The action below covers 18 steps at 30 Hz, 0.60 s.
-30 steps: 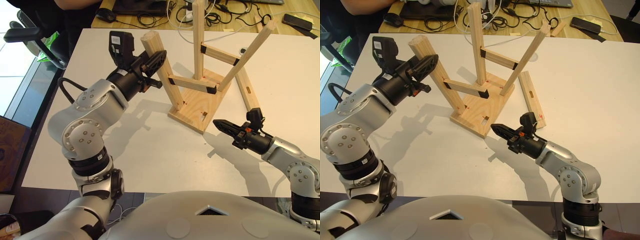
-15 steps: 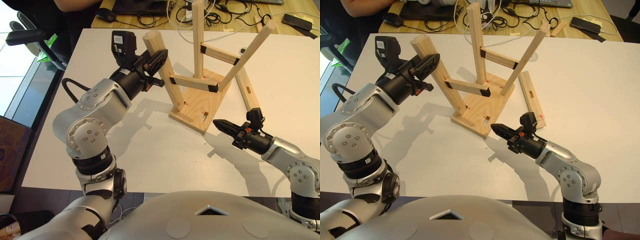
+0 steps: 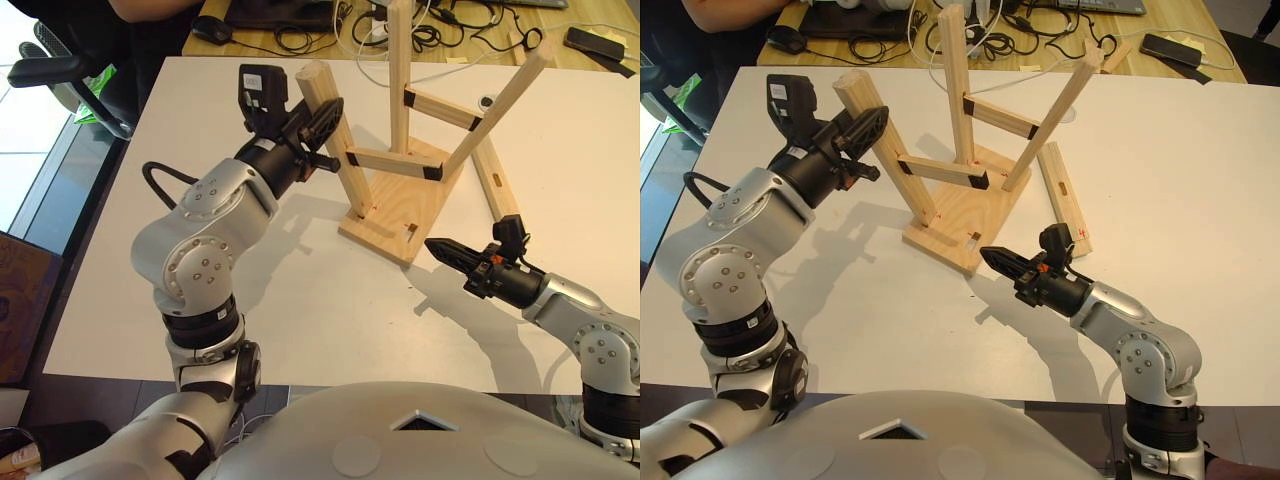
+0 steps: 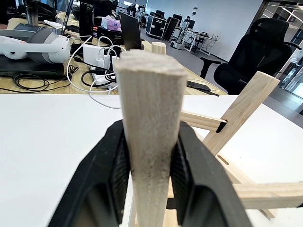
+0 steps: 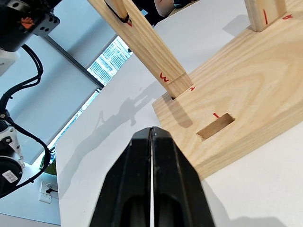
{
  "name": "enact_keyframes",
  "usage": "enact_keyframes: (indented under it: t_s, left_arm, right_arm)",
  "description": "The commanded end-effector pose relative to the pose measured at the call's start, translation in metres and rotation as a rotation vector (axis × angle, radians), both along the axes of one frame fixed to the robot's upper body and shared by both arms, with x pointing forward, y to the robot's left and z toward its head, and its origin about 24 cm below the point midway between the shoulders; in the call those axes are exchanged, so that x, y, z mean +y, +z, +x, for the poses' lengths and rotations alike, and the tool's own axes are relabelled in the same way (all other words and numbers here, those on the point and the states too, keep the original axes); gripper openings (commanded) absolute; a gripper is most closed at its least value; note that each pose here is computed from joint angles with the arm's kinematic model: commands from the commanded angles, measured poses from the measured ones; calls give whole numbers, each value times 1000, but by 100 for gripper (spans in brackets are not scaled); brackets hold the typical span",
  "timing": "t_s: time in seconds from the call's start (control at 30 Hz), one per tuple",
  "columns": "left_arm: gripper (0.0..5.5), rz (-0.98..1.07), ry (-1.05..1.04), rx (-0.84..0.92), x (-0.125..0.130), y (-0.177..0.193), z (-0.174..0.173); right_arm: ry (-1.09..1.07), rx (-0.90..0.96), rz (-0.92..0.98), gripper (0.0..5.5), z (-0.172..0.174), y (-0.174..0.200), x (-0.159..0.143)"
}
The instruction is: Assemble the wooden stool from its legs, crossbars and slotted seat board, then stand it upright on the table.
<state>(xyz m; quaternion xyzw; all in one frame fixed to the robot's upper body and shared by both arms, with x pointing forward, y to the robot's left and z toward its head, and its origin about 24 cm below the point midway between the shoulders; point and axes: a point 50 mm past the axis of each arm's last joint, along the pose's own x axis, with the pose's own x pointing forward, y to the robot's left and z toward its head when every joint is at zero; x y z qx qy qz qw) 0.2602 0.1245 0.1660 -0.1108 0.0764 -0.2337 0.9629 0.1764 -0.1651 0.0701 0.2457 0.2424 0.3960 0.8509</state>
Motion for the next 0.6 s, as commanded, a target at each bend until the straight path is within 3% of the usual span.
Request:
enact_keyframes:
  t_s: [0.03, 0.6]
  left_arm:
    - [102, -21, 15, -24, 1, 0, -1]
    - [102, 16, 27, 27, 2, -15, -6]
  right_arm:
    - [-10, -6, -7, 0, 3, 1, -1]
    - [-10, -7, -7, 0, 3, 2, -1]
